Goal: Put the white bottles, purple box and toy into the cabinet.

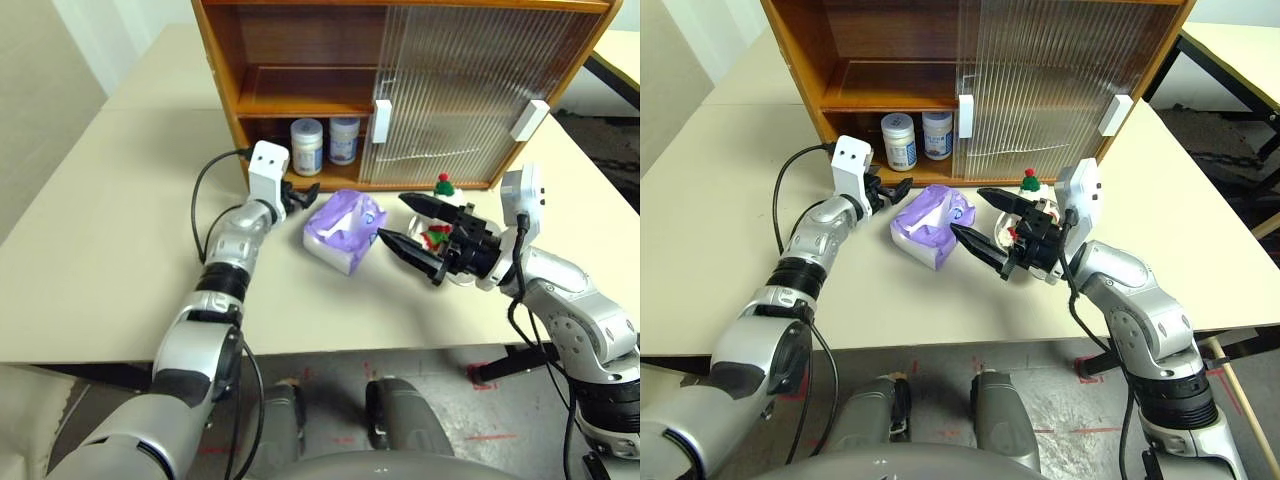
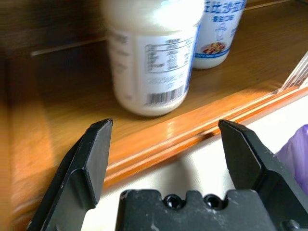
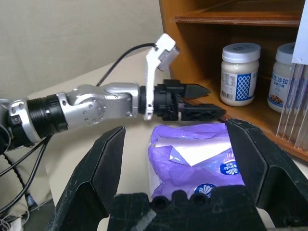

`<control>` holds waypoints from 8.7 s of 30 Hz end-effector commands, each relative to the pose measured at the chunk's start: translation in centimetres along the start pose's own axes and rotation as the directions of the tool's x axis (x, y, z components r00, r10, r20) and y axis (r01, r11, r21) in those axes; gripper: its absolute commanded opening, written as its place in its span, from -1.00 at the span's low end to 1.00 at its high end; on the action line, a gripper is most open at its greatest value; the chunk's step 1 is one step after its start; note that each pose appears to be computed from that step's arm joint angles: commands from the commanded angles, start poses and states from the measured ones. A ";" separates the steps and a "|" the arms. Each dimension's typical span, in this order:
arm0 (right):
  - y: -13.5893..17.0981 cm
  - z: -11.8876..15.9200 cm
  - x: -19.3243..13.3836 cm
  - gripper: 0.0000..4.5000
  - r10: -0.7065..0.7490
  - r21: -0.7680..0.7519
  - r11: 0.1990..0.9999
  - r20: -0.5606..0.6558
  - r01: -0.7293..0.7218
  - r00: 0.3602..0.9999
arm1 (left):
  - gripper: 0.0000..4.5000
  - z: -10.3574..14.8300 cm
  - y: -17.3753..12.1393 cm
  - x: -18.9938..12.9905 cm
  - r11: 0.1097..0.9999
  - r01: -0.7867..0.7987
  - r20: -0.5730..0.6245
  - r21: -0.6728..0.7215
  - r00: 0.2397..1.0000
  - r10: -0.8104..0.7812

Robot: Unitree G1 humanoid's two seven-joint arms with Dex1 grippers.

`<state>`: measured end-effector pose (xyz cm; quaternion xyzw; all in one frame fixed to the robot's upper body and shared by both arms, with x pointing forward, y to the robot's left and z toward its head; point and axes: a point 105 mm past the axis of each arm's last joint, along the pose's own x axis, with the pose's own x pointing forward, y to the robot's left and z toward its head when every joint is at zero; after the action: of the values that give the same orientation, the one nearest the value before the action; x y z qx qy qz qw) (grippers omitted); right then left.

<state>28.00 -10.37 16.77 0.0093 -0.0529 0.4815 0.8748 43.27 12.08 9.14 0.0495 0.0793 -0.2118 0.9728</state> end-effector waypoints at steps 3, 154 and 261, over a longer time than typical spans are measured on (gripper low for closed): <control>-0.4 0.1 -0.2 1.00 0.003 -0.022 1.000 0.003 -0.003 1.000 | 0.99 0.5 -1.1 -1.8 0.988 0.103 -0.013 -0.114 0.994 -0.105; -0.4 4.2 1.3 1.00 -0.051 -0.009 0.998 0.359 0.058 0.932 | -0.99 12.3 -2.7 -1.2 0.973 0.227 0.253 0.043 0.940 -0.231; -3.1 4.0 -6.9 1.00 -0.060 -0.027 0.997 0.242 0.069 0.968 | -0.98 11.0 -5.9 2.5 0.814 0.049 0.156 0.579 0.973 -0.170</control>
<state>26.57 -17.79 20.08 0.0560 -0.1681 0.4471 0.8768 44.04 2.44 19.63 0.3122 -0.1038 -0.3091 0.8923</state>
